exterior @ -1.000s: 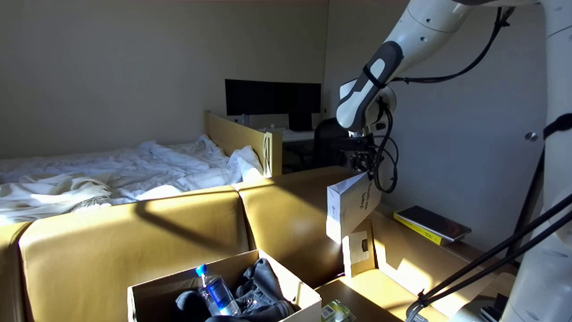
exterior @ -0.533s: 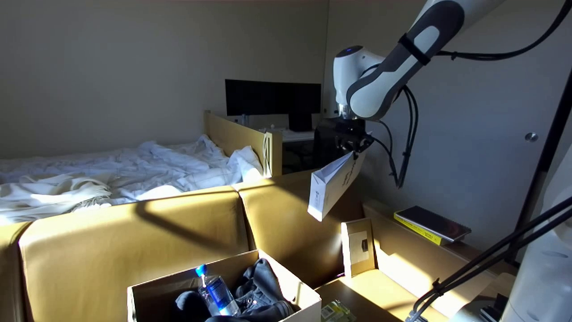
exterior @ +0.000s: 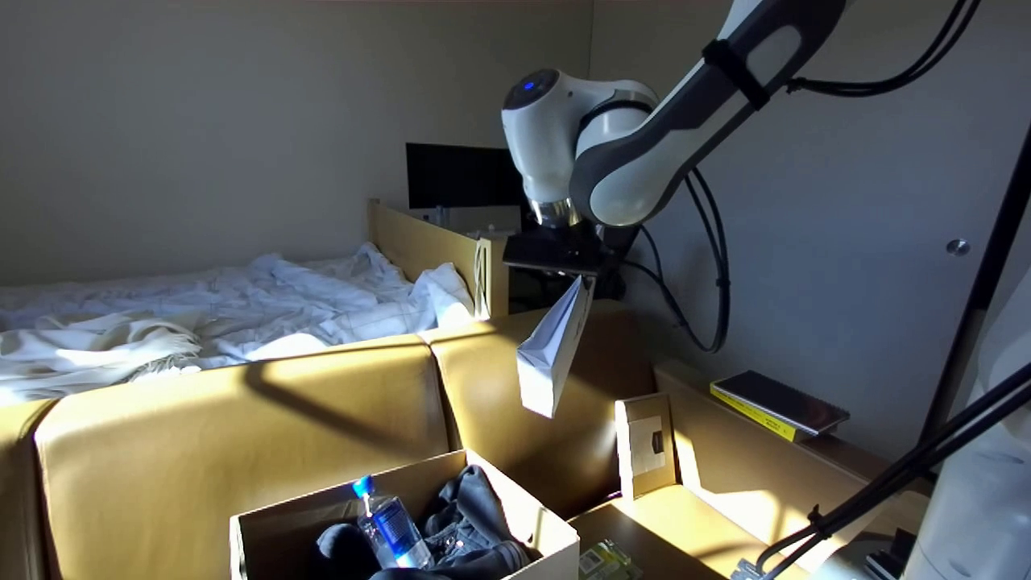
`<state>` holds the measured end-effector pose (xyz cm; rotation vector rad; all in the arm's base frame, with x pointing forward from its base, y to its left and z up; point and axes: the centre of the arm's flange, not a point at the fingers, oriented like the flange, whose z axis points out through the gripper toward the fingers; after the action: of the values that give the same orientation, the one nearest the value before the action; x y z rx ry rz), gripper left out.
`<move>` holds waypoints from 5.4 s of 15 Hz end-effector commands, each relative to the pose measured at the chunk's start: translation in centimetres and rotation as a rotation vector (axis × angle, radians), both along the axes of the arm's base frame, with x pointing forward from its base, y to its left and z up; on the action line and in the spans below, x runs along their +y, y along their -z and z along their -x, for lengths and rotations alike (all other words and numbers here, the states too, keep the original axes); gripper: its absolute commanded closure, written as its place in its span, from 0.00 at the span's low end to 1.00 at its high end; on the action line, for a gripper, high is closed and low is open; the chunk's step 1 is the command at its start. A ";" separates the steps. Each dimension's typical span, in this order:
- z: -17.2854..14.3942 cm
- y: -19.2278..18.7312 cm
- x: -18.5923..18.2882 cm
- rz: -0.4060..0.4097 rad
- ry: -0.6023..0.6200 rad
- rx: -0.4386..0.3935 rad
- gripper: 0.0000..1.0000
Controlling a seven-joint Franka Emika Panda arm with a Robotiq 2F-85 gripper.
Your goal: Pick up the white book from the sofa and put it in the box
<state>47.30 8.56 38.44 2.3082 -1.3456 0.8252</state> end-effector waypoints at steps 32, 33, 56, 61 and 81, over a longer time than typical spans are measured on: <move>-3.0 15.8 34.6 0.423 -0.558 0.184 0.99; -2.3 15.1 34.6 0.436 -0.554 0.162 0.99; -2.6 21.6 28.5 0.392 -0.708 0.504 0.99; -1.3 21.3 30.7 0.378 -0.804 0.636 0.99; 5.3 14.9 35.5 0.511 -0.800 0.269 0.15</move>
<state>43.16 47.40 18.84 2.3906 0.1105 0.7551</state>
